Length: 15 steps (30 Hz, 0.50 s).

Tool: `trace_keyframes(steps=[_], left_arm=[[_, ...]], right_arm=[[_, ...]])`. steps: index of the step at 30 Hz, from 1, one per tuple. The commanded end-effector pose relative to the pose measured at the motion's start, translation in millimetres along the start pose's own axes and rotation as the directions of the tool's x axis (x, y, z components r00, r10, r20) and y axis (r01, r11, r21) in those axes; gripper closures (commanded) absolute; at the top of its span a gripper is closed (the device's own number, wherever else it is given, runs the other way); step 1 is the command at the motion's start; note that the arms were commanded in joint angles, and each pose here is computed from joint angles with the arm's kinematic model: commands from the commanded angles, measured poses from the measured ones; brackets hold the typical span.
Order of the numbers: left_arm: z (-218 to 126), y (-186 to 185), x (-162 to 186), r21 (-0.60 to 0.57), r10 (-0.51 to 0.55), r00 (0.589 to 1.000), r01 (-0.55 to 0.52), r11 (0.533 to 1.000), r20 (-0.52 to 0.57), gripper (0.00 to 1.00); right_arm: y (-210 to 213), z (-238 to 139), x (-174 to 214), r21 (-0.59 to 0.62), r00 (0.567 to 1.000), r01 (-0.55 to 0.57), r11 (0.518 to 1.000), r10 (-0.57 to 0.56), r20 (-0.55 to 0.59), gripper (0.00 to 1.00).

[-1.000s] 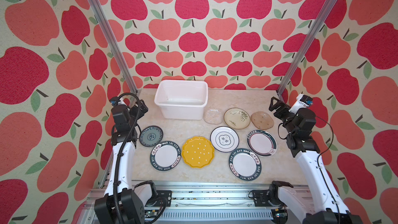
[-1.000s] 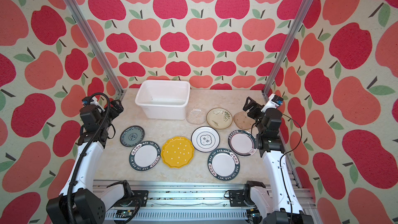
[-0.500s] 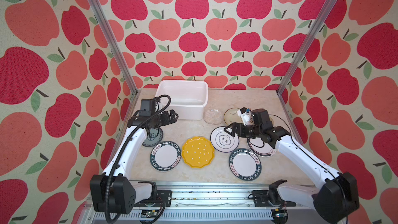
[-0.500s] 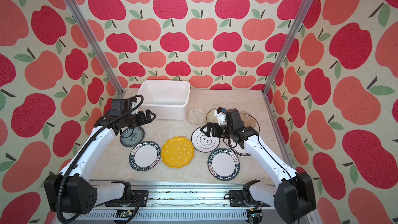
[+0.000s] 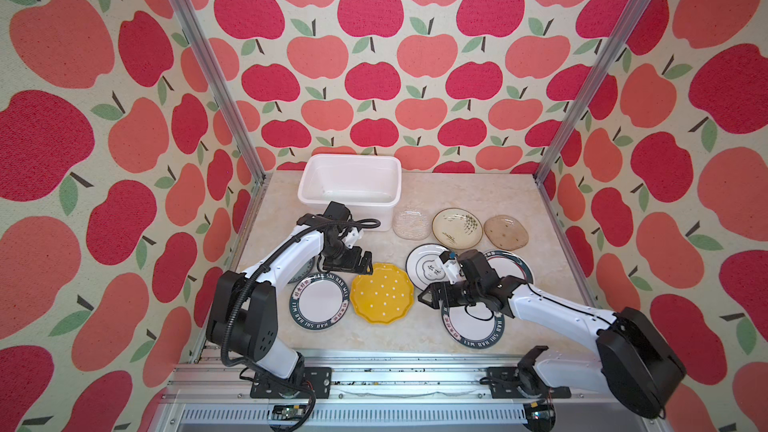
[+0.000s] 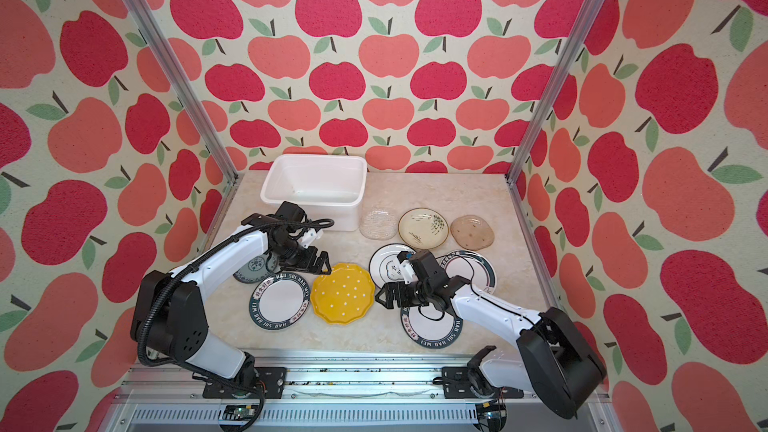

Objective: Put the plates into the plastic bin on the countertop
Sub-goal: 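Lower both grippers onto opposite rims of the yellow dotted plate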

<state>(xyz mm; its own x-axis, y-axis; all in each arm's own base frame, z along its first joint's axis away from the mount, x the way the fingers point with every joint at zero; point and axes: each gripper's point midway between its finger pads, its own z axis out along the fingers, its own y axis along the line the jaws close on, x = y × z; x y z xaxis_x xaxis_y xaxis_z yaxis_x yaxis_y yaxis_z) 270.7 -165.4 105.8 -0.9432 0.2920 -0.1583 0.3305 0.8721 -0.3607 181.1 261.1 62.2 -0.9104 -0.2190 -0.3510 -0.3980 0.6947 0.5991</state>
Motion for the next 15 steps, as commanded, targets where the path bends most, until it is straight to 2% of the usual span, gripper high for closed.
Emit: trace_keyframes(steps=[1, 4, 7, 15], left_arm=[[10.1, 5.6, 1.4, -0.014, 0.016, 1.0, -0.016, 1.0, -0.019, 0.01], [16.4, 11.7, -0.3, -0.038, 0.004, 1.0, -0.005, 0.999, -0.016, 0.02], [22.7, 15.8, 0.9, -0.049, -0.009, 1.0, 0.007, 0.999, -0.027, 0.03], [38.3, 10.9, 6.6, 0.015, -0.047, 0.997, 0.048, 0.999, -0.06, 0.13]], right_arm=[[16.8, 16.5, -9.6, -0.066, 0.999, 0.034, 0.997, -0.035, -0.017, 0.05], [22.0, 31.3, -7.8, -0.088, 0.996, 0.033, 0.996, -0.041, -0.084, 0.08], [26.7, 40.3, -11.1, -0.099, 0.993, 0.041, 0.994, -0.051, -0.103, 0.09], [31.9, 55.0, -14.3, -0.124, 0.989, 0.031, 0.992, -0.049, -0.143, 0.09]])
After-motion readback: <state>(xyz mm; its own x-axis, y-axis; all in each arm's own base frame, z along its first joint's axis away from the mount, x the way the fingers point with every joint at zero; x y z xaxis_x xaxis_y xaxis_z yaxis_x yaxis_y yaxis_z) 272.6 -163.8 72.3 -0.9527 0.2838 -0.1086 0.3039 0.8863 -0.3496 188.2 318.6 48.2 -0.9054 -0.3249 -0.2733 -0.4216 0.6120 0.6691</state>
